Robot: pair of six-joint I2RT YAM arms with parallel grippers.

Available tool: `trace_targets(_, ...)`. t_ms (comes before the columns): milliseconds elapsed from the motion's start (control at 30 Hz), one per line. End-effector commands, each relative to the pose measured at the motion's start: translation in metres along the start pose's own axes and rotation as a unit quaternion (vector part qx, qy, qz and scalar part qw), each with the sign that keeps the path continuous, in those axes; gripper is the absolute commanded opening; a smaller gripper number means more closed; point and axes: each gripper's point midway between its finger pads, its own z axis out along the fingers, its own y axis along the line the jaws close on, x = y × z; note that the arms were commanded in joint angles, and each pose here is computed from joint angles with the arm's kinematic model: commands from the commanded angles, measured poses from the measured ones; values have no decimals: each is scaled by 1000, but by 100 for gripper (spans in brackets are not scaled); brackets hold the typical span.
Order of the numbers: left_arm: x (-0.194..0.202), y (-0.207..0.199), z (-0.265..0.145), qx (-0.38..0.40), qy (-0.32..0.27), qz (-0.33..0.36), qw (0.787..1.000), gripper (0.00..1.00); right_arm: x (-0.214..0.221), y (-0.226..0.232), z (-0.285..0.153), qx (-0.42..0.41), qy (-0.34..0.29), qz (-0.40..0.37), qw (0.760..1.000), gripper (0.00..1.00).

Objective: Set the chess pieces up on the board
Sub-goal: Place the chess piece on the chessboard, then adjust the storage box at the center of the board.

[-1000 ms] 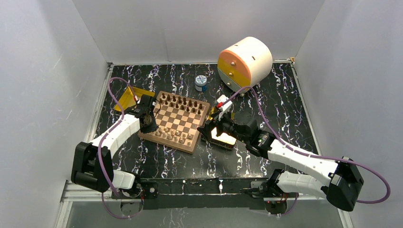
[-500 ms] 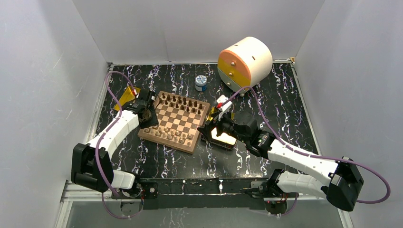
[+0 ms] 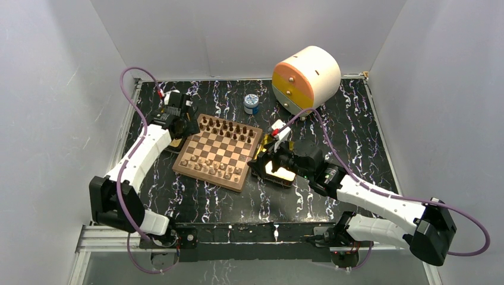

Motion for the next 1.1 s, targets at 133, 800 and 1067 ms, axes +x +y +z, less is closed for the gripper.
trace_targets(133, -56, 52, 29, -131, -66, -79, 986, 68, -38, 22, -11, -48, -53, 10, 997, 99)
trace_targets(800, -31, 119, 87, -269, -27, -234, 934, 49, -41, 25, -10, -64, -67, -8, 996, 99)
trace_targets(1067, -11, 126, 104, -267, -4, -269, 925, 46, -42, 27, -8, -68, -64, -11, 996, 99)
